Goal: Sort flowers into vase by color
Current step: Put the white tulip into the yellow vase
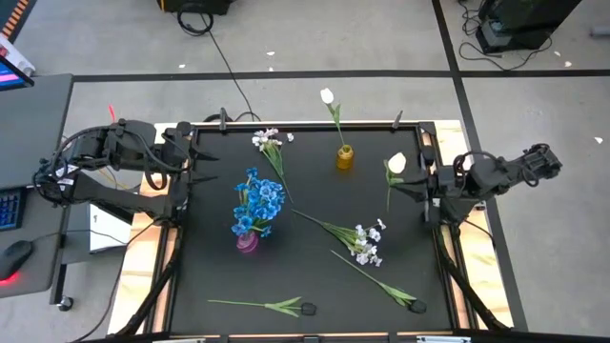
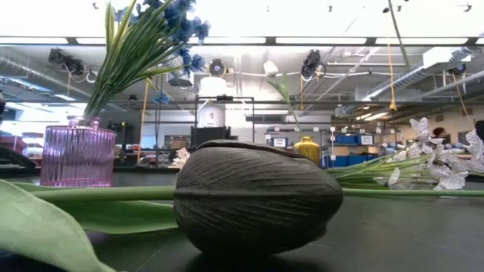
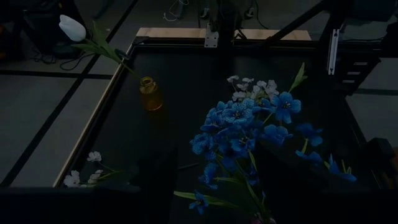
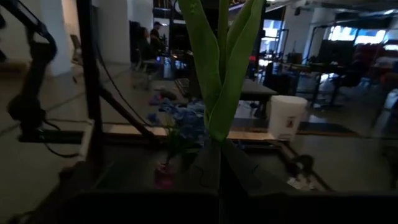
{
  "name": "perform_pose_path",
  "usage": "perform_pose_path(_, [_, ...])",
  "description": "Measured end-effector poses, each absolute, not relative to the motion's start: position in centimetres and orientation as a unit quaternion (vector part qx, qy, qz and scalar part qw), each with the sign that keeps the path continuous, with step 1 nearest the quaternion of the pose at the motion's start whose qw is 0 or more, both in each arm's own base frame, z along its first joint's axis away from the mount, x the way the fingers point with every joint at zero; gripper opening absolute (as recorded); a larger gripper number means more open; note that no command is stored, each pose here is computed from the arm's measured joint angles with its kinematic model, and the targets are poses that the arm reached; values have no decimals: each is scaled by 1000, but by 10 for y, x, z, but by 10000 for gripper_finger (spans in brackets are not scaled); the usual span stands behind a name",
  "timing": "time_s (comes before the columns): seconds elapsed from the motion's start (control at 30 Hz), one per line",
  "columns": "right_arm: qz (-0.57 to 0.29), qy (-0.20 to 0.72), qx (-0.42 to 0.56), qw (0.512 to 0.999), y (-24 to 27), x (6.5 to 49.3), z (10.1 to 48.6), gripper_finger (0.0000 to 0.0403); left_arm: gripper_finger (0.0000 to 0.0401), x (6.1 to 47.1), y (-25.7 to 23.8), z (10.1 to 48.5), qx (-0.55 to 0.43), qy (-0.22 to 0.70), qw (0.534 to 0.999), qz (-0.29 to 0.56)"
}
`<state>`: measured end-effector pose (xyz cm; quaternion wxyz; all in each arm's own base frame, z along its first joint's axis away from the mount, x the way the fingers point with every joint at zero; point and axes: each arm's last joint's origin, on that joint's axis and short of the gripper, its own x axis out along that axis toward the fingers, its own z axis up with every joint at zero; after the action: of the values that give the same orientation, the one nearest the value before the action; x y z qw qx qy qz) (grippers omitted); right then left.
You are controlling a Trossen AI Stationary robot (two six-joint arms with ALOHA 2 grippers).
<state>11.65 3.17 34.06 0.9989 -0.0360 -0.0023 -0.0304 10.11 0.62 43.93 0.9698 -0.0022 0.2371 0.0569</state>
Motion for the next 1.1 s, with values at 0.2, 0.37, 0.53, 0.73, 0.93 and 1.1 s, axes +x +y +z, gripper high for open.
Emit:
perform_pose_path(0.2, [-64,18,-47,997,26,128,336,9,217,101,6,439,-2,237,970,57])
perform_pose_path(0.37, [-98,45,-54,993,21,144,330,9,217,101,6,439,-2,237,970,57])
perform_pose_path(0.53, [-128,62,-57,988,13,159,324,9,217,101,6,439,-2,237,970,57])
perform_pose_path(0.73, [-135,73,-55,987,2,173,319,9,217,101,6,439,-2,237,970,57])
perform_pose_path(0.93, [-181,64,-50,980,-15,189,316,9,217,101,6,439,-2,237,970,57])
perform_pose_path(1.1, [-219,50,-58,973,-32,204,314,9,217,101,6,439,-2,237,970,57])
